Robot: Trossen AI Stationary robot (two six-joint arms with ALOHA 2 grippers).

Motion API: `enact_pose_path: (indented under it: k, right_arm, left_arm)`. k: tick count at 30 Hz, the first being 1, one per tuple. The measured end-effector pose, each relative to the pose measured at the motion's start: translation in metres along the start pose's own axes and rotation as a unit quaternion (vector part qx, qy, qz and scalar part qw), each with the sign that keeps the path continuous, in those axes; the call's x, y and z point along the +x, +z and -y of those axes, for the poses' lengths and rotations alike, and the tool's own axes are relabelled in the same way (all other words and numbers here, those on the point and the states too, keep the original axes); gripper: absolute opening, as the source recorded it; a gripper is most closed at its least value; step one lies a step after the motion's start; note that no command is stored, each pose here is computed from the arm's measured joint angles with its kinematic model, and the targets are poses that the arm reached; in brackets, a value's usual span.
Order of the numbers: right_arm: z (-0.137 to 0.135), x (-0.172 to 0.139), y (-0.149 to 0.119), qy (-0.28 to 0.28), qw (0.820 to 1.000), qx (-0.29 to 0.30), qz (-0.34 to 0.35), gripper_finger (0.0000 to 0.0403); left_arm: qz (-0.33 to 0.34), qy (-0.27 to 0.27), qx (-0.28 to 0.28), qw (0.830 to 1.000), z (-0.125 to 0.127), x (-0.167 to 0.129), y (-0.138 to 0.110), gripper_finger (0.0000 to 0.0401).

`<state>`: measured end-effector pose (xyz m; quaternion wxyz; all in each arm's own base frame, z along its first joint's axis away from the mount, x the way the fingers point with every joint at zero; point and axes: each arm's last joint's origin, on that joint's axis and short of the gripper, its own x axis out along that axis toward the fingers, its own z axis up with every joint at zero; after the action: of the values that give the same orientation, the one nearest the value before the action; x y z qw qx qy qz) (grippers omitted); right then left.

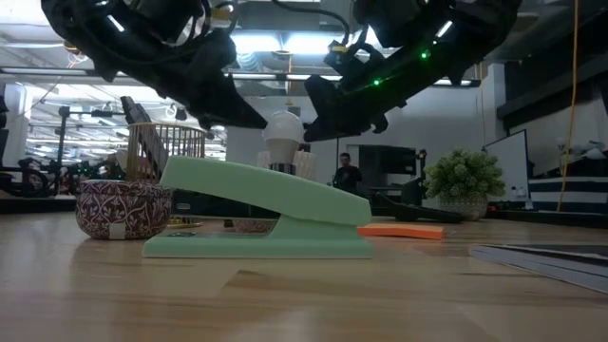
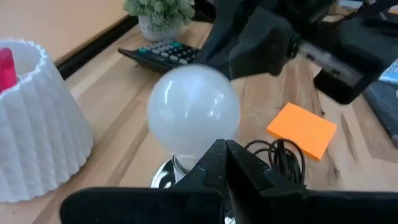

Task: Screw lightbulb
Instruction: Remove the white lightbulb from the silver lamp

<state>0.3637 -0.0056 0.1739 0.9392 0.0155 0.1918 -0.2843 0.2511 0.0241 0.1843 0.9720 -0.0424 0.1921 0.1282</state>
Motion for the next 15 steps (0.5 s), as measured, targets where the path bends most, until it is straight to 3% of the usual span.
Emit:
enact_pose_path:
  k: [10, 15]
  right_arm:
    - [0.016, 0.009, 0.002, -0.017, 1.0, 0.003, -0.005, 0.0014]
    - [0.018, 0.008, 0.005, -0.025, 0.999, -0.031, -0.003, 0.0014]
  left_arm:
    - [0.012, -0.002, 0.001, 1.0, 0.003, -0.001, 0.002, 0.0001]
    - [0.046, -0.005, -0.001, 0.999, 0.004, -0.005, 0.011, 0.0001]
